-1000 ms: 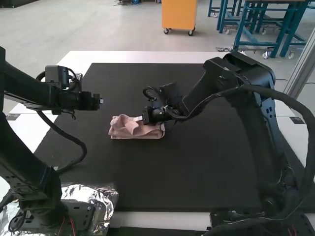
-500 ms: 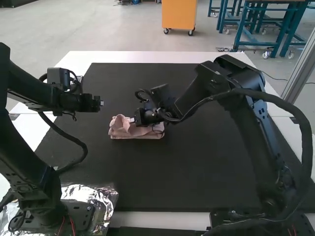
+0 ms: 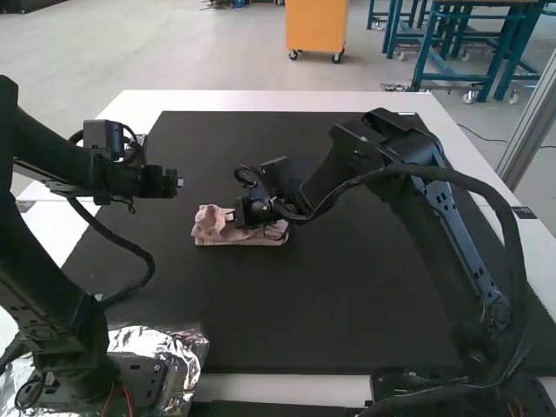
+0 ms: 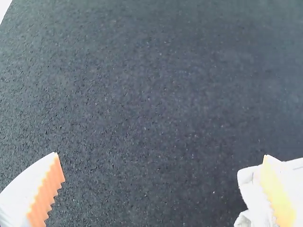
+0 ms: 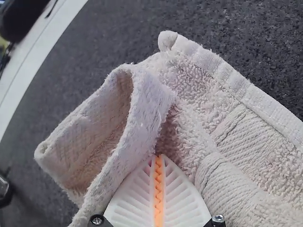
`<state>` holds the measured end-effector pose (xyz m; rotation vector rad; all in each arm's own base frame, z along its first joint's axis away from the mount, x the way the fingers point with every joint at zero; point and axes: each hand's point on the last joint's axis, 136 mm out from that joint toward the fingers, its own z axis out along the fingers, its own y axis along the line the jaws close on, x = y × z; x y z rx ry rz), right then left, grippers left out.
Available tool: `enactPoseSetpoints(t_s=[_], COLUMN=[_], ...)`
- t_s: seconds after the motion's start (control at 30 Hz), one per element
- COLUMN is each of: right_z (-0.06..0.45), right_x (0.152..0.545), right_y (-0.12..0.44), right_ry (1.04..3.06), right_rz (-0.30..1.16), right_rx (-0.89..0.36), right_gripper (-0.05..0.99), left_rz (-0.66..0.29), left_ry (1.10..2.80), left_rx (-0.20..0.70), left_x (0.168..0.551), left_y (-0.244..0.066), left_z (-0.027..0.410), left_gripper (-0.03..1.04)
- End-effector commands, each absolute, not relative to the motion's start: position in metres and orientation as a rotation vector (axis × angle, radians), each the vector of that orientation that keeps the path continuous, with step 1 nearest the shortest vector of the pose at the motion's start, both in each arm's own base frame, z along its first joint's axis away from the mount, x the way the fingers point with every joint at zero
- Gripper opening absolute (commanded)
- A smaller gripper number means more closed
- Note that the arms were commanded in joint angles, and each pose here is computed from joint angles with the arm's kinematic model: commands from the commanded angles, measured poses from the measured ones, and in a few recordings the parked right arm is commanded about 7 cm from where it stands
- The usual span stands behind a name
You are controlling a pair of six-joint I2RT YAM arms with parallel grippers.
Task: Fold the towel.
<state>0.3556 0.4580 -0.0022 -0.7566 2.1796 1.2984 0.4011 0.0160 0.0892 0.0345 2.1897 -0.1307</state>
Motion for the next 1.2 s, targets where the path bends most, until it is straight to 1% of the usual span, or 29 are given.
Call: enactPoseSetpoints(t_s=[0.0,0.1,0.27,0.3,0.33,0.37,0.4,0.47,0.5,0.67,0.9,0.97,1.03,1.13,1.17], right_z=[-0.002,0.003,0.025,0.031,0.037,0.044,0.054,0.074,0.085,0.154,0.267,0.306,0.349,0.408,0.419], right_x=[0.349,0.352,0.361,0.365,0.369,0.371,0.374,0.380,0.382,0.386,0.371,0.367,0.364,0.344,0.336], right_y=[0.469,0.467,0.458,0.454,0.449,0.445,0.439,0.430,0.425,0.398,0.348,0.327,0.300,0.259,0.244], right_ry=[2.163,2.161,2.160,2.166,2.179,2.186,2.188,2.174,2.166,2.118,1.972,1.905,1.822,1.691,1.672], right_rz=[1.312,1.312,1.293,1.286,1.273,1.262,1.239,1.187,1.173,1.156,1.125,1.061,0.980,0.900,0.880], right_rx=[-0.786,-0.776,-0.750,-0.737,-0.723,-0.719,-0.716,-0.719,-0.724,-0.687,-0.630,-0.576,-0.513,-0.459,-0.435], right_gripper=[-0.02,-0.02,-0.02,0.05,0.24,0.46,0.63,0.88,0.92,0.92,0.92,0.92,0.92,0.92,0.92], left_rz=[-0.127,-0.127,-0.129,-0.131,-0.131,-0.130,-0.130,-0.131,-0.132,-0.163,-0.183,-0.187,-0.167,-0.145,-0.140], left_ry=[2.159,2.159,2.165,2.166,2.162,2.159,2.153,2.135,2.129,2.100,1.966,1.929,1.890,1.823,1.798], left_rx=[0.030,0.028,0.030,0.032,0.031,0.031,0.030,0.035,0.038,0.069,0.141,0.154,0.150,0.141,0.138], left_x=[0.409,0.409,0.410,0.411,0.412,0.413,0.415,0.418,0.419,0.422,0.412,0.403,0.393,0.372,0.364], left_y=[0.019,0.020,0.019,0.018,0.018,0.018,0.018,0.017,0.016,-0.002,-0.029,-0.035,-0.036,-0.032,-0.030], left_z=[0.100,0.101,0.106,0.108,0.113,0.116,0.121,0.132,0.137,0.167,0.242,0.264,0.285,0.316,0.326], left_gripper=[0.97,0.97,0.97,0.97,0.97,0.97,0.97,0.97,0.97,0.97,0.97,0.97,0.97,0.97,0.97])
